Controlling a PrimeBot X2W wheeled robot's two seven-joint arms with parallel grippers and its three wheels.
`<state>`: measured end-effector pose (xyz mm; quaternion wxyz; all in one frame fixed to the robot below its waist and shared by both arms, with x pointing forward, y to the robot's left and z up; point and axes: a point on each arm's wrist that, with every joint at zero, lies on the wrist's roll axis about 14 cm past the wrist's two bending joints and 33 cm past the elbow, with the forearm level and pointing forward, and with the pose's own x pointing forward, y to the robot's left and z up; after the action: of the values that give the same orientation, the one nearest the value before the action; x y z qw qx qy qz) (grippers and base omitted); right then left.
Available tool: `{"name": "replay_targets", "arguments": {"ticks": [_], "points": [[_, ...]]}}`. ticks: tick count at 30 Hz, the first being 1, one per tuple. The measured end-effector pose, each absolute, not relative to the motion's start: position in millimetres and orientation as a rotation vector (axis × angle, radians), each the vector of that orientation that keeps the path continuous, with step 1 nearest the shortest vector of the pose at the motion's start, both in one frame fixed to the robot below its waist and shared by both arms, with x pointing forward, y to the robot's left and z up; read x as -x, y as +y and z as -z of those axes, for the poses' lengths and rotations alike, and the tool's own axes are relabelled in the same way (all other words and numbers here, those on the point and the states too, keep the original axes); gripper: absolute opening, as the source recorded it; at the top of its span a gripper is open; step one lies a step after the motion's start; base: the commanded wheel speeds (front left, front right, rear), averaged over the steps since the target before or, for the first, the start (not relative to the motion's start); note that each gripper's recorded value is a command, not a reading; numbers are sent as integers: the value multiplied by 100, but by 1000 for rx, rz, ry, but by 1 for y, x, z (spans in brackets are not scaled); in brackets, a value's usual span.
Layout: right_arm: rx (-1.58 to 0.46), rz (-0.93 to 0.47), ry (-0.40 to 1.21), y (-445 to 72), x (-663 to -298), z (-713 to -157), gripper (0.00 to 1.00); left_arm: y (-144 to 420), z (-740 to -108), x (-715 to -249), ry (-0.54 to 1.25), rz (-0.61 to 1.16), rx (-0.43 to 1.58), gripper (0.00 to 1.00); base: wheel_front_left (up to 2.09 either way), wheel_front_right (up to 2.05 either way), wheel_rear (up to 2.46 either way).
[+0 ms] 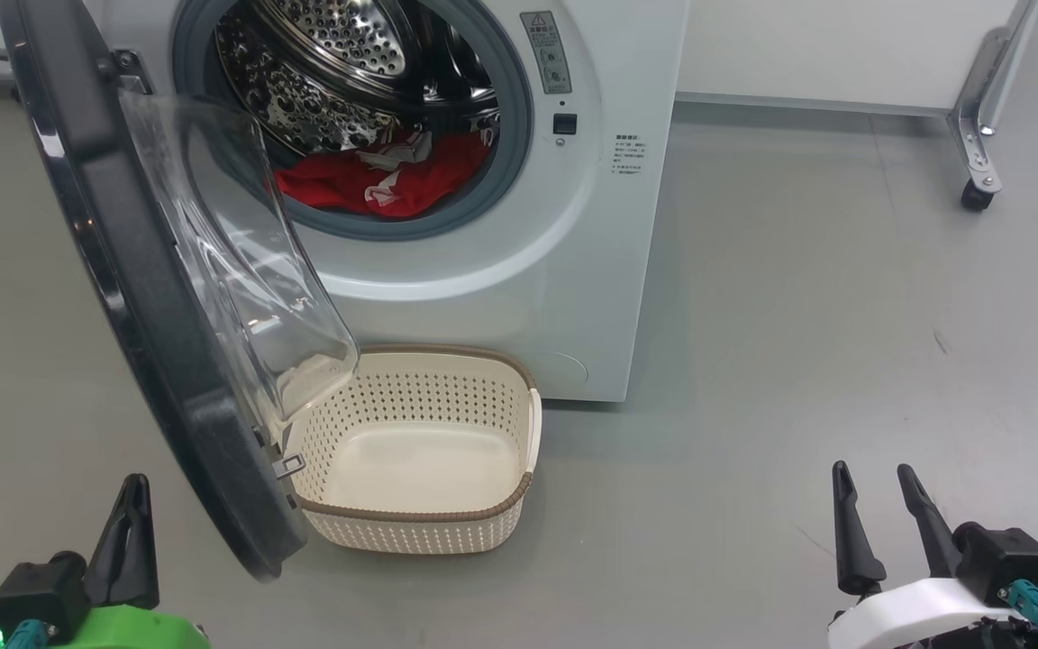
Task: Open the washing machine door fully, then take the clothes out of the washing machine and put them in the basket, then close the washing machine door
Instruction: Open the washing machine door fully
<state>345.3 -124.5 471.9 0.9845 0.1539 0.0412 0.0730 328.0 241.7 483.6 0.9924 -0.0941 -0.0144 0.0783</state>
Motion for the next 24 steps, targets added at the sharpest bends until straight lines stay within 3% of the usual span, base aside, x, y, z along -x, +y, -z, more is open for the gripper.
{"name": "replay_targets", "arguments": {"ticks": [9, 24], "points": [[-312, -154, 93, -121, -345, -468, 100, 257, -504, -330, -98, -193, 187, 0, 0, 0, 0], [-308, -167, 103, -117, -344, -464, 100, 276, -608, -353, -405, -189, 129, 0, 0, 0, 0]]}}
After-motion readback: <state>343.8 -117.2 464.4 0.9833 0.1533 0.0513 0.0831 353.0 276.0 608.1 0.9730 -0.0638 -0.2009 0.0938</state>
